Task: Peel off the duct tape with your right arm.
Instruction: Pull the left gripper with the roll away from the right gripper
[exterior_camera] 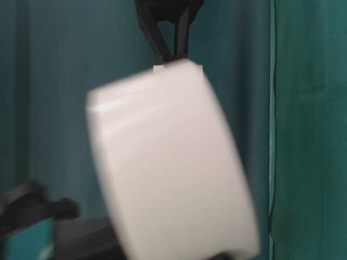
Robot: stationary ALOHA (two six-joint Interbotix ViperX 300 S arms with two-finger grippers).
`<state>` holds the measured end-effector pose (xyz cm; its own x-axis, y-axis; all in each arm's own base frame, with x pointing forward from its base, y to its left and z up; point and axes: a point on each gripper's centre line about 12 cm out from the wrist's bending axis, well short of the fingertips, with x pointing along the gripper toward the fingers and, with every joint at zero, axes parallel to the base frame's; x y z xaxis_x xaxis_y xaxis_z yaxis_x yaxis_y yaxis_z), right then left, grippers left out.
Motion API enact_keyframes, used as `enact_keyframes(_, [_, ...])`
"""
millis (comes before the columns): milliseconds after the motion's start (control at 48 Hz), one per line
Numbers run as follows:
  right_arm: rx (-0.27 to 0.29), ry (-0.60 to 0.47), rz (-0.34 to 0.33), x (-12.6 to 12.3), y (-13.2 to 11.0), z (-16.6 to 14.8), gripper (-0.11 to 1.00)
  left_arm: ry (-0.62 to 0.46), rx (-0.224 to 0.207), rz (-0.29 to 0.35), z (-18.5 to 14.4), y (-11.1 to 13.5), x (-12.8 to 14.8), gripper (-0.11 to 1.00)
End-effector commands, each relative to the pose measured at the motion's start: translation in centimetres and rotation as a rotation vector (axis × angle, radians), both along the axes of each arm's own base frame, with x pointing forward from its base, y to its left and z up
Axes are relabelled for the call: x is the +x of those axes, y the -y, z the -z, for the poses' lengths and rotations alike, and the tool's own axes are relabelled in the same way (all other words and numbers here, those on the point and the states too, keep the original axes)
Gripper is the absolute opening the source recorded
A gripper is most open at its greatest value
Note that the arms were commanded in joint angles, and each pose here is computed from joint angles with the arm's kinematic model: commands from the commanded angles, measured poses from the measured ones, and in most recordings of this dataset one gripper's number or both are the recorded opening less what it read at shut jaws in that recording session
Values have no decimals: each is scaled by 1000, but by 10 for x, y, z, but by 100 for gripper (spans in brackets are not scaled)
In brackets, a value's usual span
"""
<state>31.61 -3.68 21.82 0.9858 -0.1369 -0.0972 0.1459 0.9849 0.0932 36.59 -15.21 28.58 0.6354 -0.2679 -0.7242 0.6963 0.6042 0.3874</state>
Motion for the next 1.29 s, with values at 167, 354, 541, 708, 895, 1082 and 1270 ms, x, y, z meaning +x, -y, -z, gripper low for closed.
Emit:
enact_keyframes(167, [1, 20, 45, -1, 13, -5, -9, 106, -45, 79, -21, 24, -14, 21])
enact_keyframes(354, [3, 17, 46, -2, 13, -5, -9, 136, -54, 87, -26, 26, -14, 22])
enact_keyframes(541, [4, 11, 49, -1, 14, -3, -9, 193, -60, 125, -34, 34, -18, 21])
enact_keyframes(708, [4, 5, 52, 0, 16, -1, -9, 243, -55, 164, -40, 40, -21, 21])
enact_keyframes(895, [7, 1, 52, 1, 16, 1, -9, 256, -60, 162, -40, 39, -22, 21])
enact_keyframes(1082, [2, 3, 52, 1, 16, 0, -9, 254, -60, 156, -38, 37, -22, 21])
enact_keyframes(1270, [0, 3, 47, 1, 15, 0, -9, 247, -61, 146, -36, 35, -21, 21])
